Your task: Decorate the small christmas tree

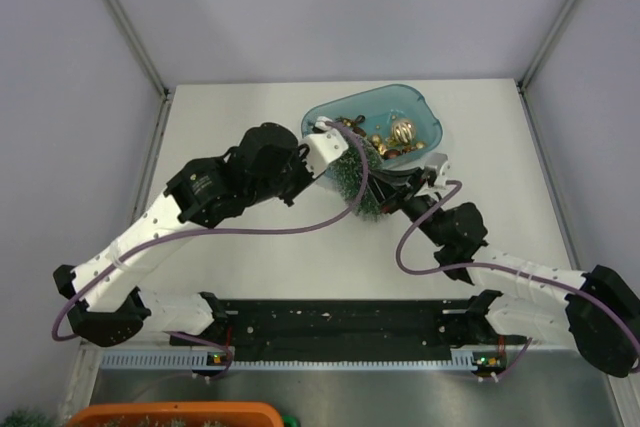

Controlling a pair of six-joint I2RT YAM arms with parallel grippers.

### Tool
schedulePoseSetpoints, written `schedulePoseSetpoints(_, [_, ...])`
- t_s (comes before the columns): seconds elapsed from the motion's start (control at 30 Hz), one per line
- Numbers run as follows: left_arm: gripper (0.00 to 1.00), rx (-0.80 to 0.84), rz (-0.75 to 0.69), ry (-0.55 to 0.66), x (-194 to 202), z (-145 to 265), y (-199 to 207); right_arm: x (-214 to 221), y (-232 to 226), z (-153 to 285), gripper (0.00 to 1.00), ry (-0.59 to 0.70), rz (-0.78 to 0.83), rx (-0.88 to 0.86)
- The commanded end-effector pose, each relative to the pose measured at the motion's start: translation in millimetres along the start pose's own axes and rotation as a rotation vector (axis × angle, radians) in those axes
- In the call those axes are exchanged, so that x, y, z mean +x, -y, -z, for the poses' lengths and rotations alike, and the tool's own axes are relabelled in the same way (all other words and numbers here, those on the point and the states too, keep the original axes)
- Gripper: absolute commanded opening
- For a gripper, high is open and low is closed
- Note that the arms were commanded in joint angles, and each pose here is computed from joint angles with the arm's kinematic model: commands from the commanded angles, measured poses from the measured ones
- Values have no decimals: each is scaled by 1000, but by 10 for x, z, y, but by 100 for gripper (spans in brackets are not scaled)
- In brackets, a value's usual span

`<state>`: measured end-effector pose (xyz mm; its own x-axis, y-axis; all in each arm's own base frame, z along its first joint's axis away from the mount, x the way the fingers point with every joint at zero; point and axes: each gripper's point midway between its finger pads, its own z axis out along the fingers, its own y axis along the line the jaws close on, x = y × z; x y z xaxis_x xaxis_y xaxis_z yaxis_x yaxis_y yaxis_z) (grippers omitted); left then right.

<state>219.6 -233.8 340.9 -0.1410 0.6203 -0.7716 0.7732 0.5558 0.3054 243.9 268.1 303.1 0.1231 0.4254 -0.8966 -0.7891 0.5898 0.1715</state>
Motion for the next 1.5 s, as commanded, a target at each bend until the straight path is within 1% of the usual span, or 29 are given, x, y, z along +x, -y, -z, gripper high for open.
schedulePoseSetpoints(0.0, [0,-80,76,44,-43,-115,-100,-530,-179,-38,0,200,-68,-85])
schedulePoseSetpoints(0.13, [0,-186,96,56,-43,-190,-262,-457,-182,-38,0,182,-109,-109])
schedulePoseSetpoints(0.33, [6,-316,119,117,-142,-180,-524,-380,-199,44,0,180,-151,-153])
schedulePoseSetpoints(0.43, [8,-340,155,95,-35,-204,-565,-404,-191,103,0,198,-171,-169])
schedulePoseSetpoints(0.53, [12,-340,184,54,158,-257,-545,-398,-220,137,0,199,-185,-199])
schedulePoseSetpoints(0.57, [17,-330,189,45,206,-271,-529,-389,-232,144,0,195,-189,-209])
schedulePoseSetpoints(0.6, [29,-321,196,35,257,-289,-515,-378,-235,147,0,193,-194,-214])
schedulePoseSetpoints(0.67, [45,-335,219,15,371,-308,-518,-349,-238,170,0,190,-202,-222])
schedulePoseSetpoints(0.73, [45,-333,231,-3,472,-332,-521,-339,-272,181,0,185,-209,-241])
schedulePoseSetpoints(0.8, [45,-348,278,2,507,-323,-598,-327,-297,195,0,182,-210,-258])
schedulePoseSetpoints(0.83, [47,-361,312,3,525,-317,-661,-338,-315,197,0,184,-215,-268])
schedulePoseSetpoints(0.87, [56,-382,360,4,543,-294,-742,-328,-335,205,0,180,-216,-278])
schedulePoseSetpoints(0.93, [61,-393,405,9,534,-249,-877,-323,-344,200,0,175,-217,-287])
schedulePoseSetpoints(0.97, [65,-395,445,20,511,-218,-912,-323,-349,198,0,173,-216,-290])
schedulePoseSetpoints(1.0, [69,-399,454,24,512,-178,-954,-307,-343,199,0,169,-218,-288])
schedulePoseSetpoints(1.03, [70,-395,456,30,506,-151,-961,-320,-344,200,0,171,-216,-291])
schedulePoseSetpoints(1.07, [75,-398,460,40,506,-103,-971,-314,-351,198,0,167,-219,-295])
schedulePoseSetpoints(1.1, [90,-409,463,52,505,-51,-987,-322,-362,194,0,167,-215,-304])
schedulePoseSetpoints(1.13, [99,-420,468,66,508,8,-996,-324,-387,190,0,163,-215,-319])
schedulePoseSetpoints(1.33, [99,-457,481,147,494,379,-1051,-329,-447,167,0,144,-216,-355])
schedulePoseSetpoints(1.47, [99,-501,491,224,400,732,-1149,-325,-425,147,0,132,-208,-340])
